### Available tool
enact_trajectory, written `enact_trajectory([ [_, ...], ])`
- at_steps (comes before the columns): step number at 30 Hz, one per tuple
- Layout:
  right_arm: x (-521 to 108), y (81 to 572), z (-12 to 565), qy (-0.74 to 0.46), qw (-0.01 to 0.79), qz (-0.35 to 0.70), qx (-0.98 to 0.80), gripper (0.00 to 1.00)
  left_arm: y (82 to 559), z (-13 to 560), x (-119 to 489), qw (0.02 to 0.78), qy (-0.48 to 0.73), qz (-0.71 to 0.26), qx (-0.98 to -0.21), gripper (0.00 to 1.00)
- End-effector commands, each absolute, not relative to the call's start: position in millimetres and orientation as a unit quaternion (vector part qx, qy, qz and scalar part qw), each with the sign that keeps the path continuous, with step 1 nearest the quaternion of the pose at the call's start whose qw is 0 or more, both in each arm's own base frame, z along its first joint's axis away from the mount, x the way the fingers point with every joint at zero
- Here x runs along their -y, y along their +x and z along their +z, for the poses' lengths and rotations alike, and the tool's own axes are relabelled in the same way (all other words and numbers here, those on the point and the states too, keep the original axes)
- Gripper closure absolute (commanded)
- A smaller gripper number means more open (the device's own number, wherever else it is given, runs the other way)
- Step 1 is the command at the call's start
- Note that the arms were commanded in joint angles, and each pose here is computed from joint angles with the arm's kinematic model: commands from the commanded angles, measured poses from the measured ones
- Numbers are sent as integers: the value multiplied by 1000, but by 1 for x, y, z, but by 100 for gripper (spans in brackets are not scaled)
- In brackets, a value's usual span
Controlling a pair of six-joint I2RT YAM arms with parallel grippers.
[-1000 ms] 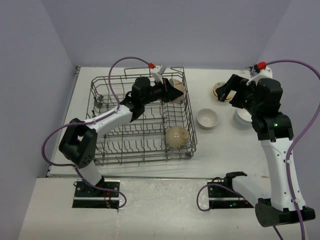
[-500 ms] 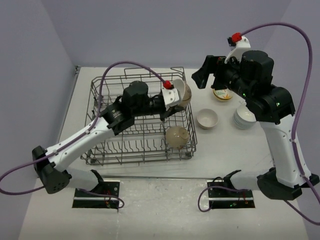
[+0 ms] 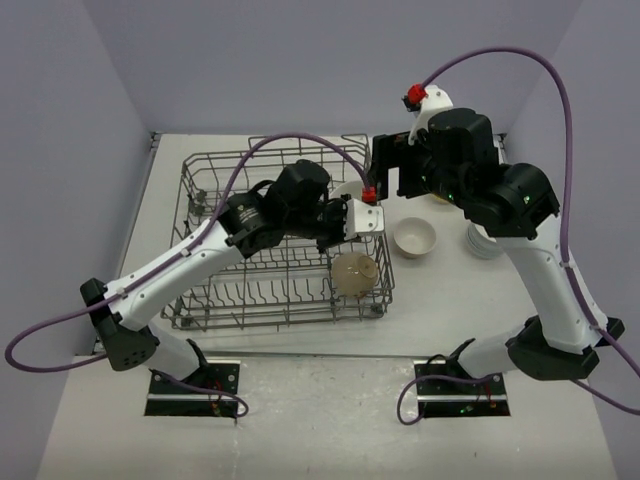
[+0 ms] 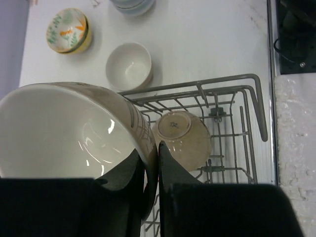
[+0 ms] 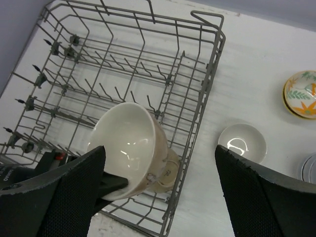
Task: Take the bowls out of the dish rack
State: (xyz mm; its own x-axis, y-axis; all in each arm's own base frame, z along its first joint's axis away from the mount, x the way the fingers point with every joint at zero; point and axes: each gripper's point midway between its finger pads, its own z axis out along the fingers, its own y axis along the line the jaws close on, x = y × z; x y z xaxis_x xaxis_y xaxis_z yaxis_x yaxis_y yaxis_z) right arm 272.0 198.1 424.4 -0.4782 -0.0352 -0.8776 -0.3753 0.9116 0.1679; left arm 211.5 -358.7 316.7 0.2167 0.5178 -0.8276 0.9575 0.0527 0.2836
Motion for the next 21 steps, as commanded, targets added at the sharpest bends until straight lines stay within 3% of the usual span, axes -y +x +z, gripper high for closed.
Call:
enact_trajectory([
  [1,-179,271,421,-89,501,135,-850,8,207,354,358,490,651,-240,-528,100],
  [5,-185,261,417,-113,484,154,-854,10,206,354,356,493,653,-233,-526,100],
  [9,-206,254,369,-172,401,157,-886,12,201,359,355,496,660,-238,-511,100],
  [12,-222,247,352,-198,371,175,-890,22,199,359,355,496,664,-240,-505,100],
  [18,-220,255,325,-206,339,135,-908,28,197,363,351,504,666,-236,-497,100],
  [20,-218,259,317,-204,331,116,-914,42,195,362,350,506,669,-236,-491,100],
  [21,-218,262,313,-205,322,108,-918,58,193,368,349,515,666,-238,-483,100],
])
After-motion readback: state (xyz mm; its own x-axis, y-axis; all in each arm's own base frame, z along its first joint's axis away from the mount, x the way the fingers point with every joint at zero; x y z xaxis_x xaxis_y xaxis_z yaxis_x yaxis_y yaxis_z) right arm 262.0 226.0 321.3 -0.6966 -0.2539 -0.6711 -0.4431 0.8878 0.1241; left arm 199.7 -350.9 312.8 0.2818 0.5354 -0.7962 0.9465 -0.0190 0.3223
